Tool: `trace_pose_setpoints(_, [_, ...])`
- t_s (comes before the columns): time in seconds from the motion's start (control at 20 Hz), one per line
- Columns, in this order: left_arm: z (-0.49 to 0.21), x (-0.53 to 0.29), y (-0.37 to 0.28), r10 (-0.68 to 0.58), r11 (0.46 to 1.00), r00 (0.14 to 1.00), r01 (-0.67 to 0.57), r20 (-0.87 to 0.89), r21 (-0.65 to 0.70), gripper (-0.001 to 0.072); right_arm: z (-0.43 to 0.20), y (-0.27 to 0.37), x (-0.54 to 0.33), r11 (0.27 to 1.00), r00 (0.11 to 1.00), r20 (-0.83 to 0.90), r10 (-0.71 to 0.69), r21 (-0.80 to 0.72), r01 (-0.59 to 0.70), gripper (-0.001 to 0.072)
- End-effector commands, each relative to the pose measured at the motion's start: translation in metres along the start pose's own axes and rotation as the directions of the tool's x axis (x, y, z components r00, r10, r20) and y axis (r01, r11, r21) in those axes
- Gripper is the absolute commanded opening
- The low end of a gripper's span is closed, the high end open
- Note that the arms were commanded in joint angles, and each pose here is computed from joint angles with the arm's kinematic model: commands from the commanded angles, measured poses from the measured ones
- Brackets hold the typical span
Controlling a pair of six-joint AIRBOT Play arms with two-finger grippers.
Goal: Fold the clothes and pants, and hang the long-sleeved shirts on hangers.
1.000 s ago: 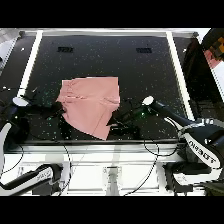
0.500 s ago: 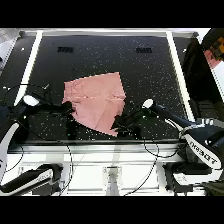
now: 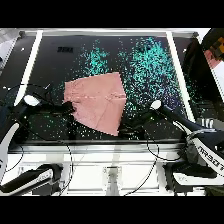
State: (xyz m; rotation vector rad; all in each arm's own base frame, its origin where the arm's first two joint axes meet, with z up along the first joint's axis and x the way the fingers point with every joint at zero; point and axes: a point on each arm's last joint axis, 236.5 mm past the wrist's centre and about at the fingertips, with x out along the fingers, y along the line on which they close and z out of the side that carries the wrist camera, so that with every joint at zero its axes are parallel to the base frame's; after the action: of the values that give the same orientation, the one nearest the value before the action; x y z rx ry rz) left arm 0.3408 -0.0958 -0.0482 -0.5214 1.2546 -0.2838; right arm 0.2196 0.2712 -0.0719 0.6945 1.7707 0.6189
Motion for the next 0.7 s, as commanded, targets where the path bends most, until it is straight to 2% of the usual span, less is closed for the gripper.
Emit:
trace_pose_setpoints(0.0, [0.000,0.000,0.000,0.000,1.000,1.000,0.000,0.001,0.002,0.0011,-0.005,-0.001,0.004,0.999,0.999,0.001,0.037,-0.013,-0.037,0.0315])
trace_pose_setpoints(0.1, [0.001,0.000,0.000,0.000,1.000,1.000,0.000,0.001,0.002,0.0011,-0.002,0.008,0.004,0.996,0.997,0.012,0.074,-0.054,-0.073,0.0315])
trace_pose_setpoints(0.3, [0.001,0.000,0.000,0.000,1.000,1.000,0.000,0.001,0.002,0.0011,-0.004,-0.004,0.005,0.996,1.000,0.002,0.024,-0.084,-0.024,0.0302])
trace_pose_setpoints(0.65, [0.001,0.000,0.000,0.000,1.000,1.000,0.000,0.001,0.002,0.0011,-0.003,-0.002,0.004,0.999,1.000,0.000,0.023,-0.037,-0.023,0.0304])
